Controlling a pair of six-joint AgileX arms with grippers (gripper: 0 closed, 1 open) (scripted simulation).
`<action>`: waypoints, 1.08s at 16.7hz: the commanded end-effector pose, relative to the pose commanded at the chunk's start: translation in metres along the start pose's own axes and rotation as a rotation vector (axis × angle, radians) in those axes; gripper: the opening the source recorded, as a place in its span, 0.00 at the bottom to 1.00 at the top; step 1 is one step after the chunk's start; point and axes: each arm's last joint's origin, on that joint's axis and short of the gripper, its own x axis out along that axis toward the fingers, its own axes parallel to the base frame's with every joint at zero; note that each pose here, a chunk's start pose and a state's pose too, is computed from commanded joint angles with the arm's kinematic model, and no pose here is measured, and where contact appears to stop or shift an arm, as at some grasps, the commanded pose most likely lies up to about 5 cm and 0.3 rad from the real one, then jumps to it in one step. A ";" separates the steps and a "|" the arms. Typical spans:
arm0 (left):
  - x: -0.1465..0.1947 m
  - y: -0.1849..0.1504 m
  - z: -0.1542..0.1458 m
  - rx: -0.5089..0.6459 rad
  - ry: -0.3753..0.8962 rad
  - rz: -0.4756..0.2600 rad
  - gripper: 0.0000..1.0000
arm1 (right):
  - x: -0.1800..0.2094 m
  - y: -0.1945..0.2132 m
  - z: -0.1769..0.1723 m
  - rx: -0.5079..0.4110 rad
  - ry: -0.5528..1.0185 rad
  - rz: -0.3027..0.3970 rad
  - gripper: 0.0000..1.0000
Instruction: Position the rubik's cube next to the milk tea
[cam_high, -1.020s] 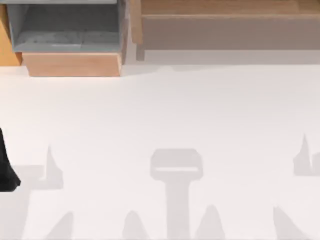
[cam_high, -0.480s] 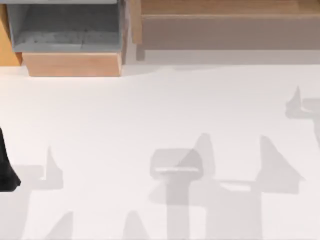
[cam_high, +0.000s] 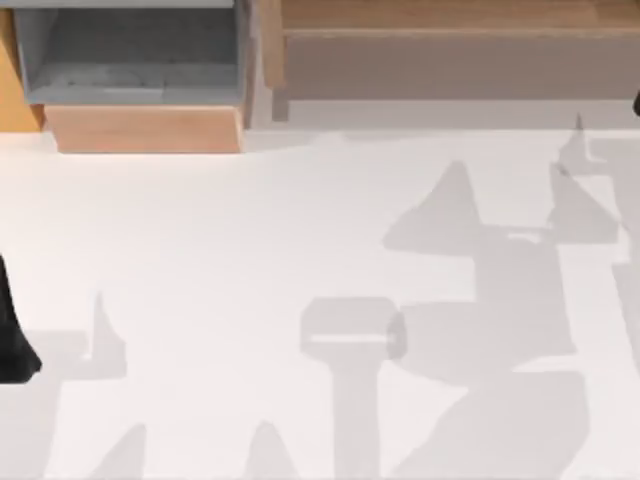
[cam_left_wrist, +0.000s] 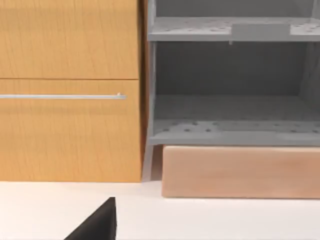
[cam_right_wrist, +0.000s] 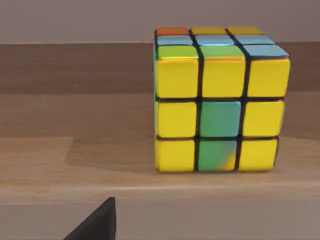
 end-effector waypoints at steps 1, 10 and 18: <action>0.000 0.000 0.000 0.000 0.000 0.000 1.00 | 0.008 0.000 -0.004 -0.001 -0.015 0.007 1.00; 0.000 0.000 0.000 0.000 0.000 0.000 1.00 | 0.024 0.001 -0.010 -0.003 -0.060 0.019 1.00; 0.000 0.000 0.000 0.000 0.000 0.000 1.00 | 0.065 0.001 0.002 -0.004 -0.066 0.022 1.00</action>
